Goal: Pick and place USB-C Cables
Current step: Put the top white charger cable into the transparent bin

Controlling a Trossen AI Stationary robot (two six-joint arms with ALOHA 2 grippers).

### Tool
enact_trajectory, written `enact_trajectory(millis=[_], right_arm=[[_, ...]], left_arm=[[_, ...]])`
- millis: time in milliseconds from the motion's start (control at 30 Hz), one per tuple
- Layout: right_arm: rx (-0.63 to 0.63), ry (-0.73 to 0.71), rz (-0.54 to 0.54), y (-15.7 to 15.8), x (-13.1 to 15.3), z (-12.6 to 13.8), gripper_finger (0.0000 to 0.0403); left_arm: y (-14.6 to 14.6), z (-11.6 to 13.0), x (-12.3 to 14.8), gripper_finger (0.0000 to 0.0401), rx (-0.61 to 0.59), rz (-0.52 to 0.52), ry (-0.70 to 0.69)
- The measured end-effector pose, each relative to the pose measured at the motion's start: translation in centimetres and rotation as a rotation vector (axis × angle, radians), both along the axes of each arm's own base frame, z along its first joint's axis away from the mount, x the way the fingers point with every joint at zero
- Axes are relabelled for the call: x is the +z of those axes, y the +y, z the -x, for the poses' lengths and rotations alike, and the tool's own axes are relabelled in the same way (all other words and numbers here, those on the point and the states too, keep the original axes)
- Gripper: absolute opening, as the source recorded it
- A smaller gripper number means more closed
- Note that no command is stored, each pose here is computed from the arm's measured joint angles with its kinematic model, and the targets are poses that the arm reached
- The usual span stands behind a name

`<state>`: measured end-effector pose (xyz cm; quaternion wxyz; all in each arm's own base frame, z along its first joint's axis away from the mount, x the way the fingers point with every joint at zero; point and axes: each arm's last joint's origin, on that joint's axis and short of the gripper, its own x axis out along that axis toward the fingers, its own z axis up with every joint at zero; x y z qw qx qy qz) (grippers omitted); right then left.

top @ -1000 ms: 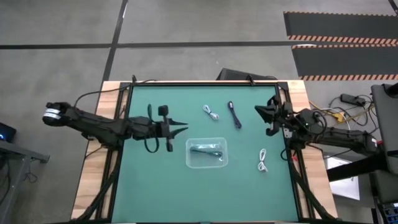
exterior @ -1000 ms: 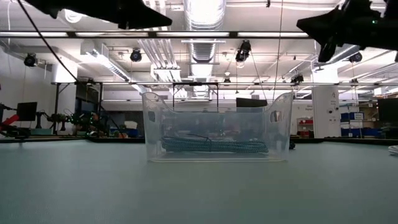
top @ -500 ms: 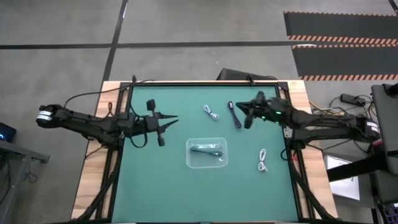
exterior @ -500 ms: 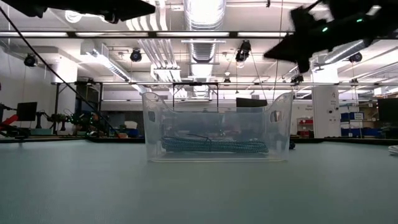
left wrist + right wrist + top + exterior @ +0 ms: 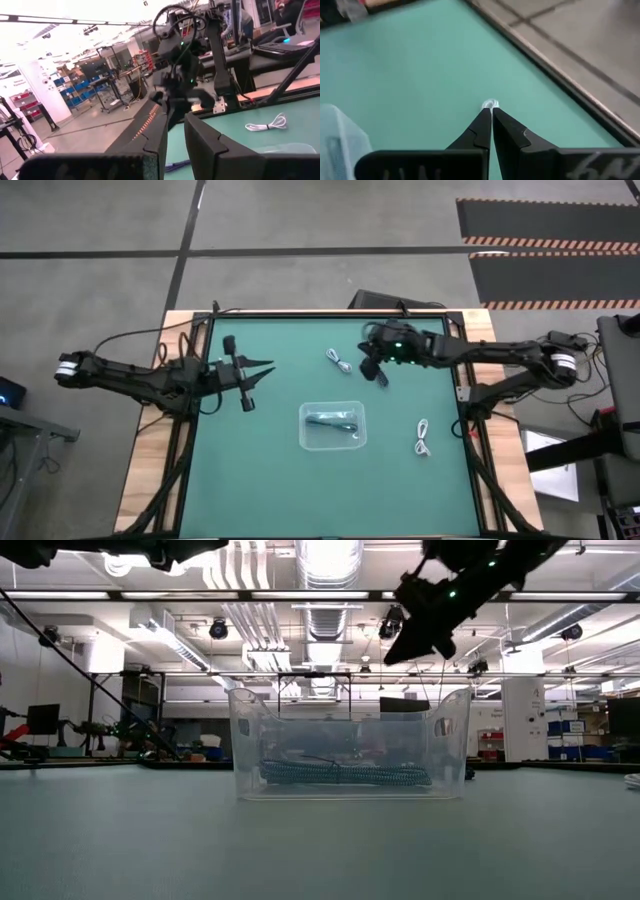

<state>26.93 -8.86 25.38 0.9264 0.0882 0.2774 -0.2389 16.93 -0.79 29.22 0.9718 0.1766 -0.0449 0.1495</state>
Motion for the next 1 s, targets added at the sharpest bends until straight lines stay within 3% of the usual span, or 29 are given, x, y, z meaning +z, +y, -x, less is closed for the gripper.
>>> enact_trajectory(millis=[533, 1000], right_arm=[[0.091, 0.263, 0.03, -2.7, -0.9, -6.8, 0.0009], [0.033, 0.255, -0.103, -5.5, -3.1, -9.2, 0.0009]], left_arm=[[0.1, 0.2, -0.8, 0.0049, 0.015, -0.01, 0.09], [0.2, 0.8, -1.0, 0.0049, 0.022, -0.014, 0.134]])
